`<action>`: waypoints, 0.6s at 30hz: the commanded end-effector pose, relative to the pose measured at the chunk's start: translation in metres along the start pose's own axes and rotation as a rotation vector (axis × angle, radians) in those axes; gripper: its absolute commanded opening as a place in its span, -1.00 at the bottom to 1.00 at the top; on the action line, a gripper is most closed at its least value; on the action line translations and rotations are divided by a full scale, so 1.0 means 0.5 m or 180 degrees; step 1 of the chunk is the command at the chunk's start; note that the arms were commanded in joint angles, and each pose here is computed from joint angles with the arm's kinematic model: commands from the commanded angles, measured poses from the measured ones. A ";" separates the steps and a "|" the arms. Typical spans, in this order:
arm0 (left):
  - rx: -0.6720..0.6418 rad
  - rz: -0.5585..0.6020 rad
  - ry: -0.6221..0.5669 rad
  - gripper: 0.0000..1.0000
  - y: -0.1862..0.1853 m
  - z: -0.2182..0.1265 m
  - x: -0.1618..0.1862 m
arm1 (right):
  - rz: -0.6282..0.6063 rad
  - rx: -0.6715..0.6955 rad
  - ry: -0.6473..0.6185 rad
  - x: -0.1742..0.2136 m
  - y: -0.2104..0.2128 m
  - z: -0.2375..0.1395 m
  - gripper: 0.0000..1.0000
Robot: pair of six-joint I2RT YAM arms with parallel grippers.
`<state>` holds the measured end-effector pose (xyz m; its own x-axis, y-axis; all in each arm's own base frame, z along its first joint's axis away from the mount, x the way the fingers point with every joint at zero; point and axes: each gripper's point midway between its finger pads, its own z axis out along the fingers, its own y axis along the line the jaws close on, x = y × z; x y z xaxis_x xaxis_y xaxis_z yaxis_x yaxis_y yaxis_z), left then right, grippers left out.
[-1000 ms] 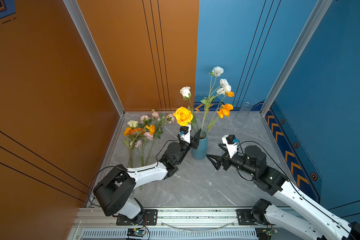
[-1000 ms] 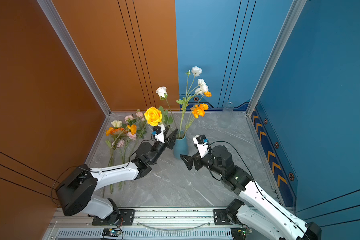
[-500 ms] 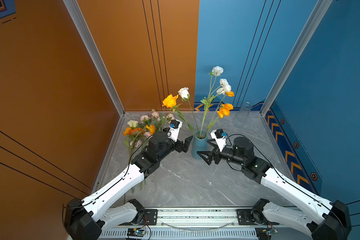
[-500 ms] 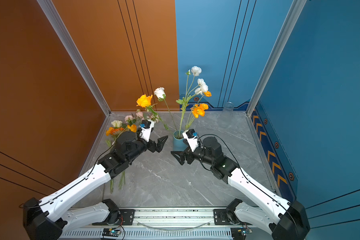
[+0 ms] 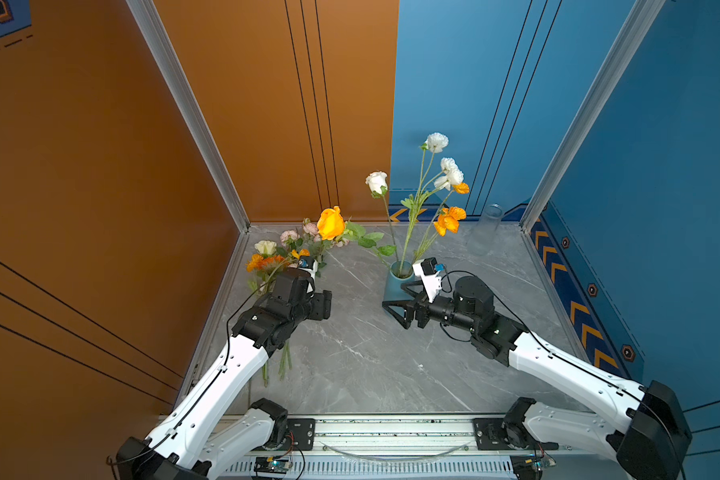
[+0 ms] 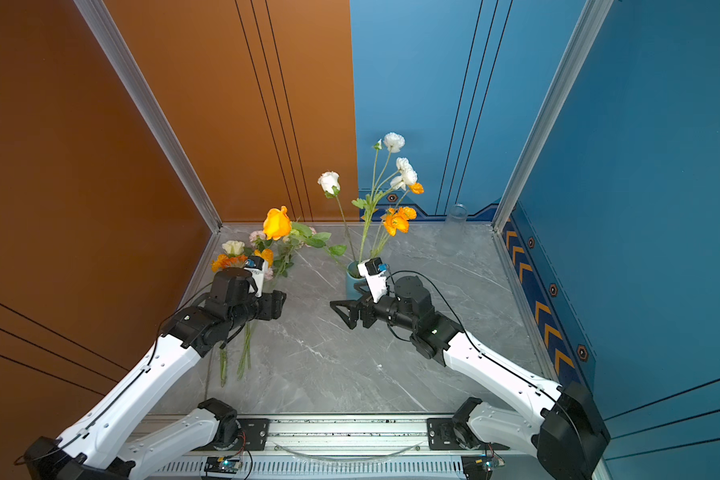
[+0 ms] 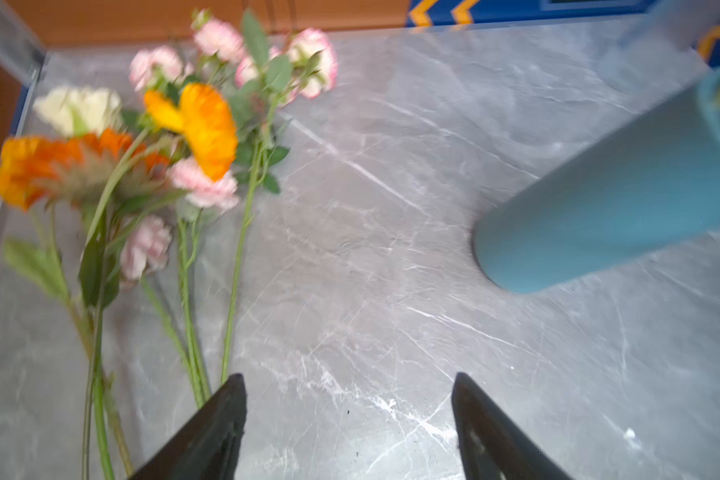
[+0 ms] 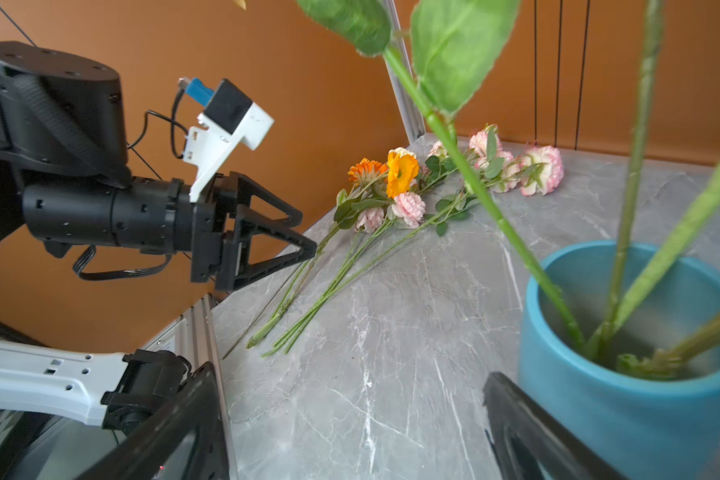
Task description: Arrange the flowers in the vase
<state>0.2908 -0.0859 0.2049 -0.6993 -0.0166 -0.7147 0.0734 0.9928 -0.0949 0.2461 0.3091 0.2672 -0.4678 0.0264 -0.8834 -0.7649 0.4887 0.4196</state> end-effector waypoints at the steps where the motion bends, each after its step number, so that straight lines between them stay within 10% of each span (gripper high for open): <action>1: -0.0556 -0.0519 0.0513 0.50 0.076 0.052 0.073 | 0.0131 0.0038 -0.0013 0.017 0.006 0.018 1.00; 18: -0.0951 -0.0798 0.1387 -0.01 0.207 0.326 0.118 | 0.0326 -0.0007 0.0105 0.073 0.032 0.043 1.00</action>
<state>0.3558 0.0010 0.0381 -0.9071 -0.2685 -0.3241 -0.3072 0.9488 0.0738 0.2239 0.3422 0.2322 -0.5647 0.0129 -0.8252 -0.7271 0.4654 0.5048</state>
